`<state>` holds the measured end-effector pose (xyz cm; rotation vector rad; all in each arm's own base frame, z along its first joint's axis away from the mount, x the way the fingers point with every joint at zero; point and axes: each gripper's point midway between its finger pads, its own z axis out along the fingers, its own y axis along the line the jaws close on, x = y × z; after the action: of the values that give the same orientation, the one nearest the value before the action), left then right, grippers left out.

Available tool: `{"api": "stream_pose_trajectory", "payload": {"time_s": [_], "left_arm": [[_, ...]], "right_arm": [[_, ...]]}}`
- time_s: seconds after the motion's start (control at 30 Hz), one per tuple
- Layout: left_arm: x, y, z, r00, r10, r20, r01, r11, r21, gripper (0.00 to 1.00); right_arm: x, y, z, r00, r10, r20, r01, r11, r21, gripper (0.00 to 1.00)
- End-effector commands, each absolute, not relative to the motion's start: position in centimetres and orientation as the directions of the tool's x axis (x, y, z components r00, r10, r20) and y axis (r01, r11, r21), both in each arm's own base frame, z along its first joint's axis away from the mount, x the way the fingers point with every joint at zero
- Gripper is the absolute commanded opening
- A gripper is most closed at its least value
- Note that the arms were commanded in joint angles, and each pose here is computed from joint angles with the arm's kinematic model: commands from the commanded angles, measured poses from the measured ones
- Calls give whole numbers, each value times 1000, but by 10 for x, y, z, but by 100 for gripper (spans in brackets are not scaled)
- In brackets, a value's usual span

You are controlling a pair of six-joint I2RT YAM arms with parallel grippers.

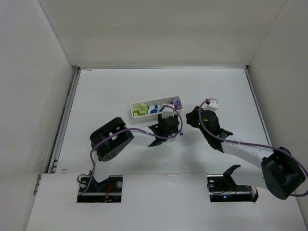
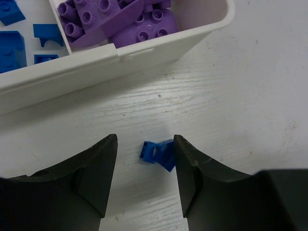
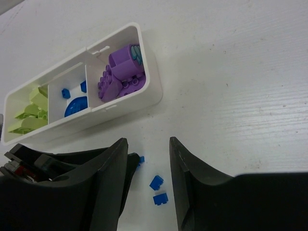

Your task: Sort the legos into containers by color

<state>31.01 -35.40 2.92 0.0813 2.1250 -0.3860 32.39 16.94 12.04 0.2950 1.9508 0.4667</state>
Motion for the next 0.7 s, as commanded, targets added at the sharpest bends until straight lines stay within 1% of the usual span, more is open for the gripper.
{"api": "stream_pose_trajectory", "payload": {"time_s": [0.0,0.07,0.27,0.57,0.67], "left_arm": [[310,-369,40,-548,-72,-834,250,937,-245,47],[310,-370,39,-547,-71,-834,253,936,-245,47],[309,-367,37,-551,-72,-832,241,940,-241,38],[299,-350,34,-554,-82,-829,217,947,-238,29],[294,-345,35,-551,-89,-830,213,946,-243,23]], "right_arm": [[328,177,137,-374,443,-815,-35,871,490,46],[328,177,136,-375,439,-816,-37,873,486,46],[329,178,133,-382,434,-816,-34,875,482,46],[330,180,130,-389,434,-813,-32,875,482,46],[330,181,128,-397,424,-814,-31,880,474,46]]}}
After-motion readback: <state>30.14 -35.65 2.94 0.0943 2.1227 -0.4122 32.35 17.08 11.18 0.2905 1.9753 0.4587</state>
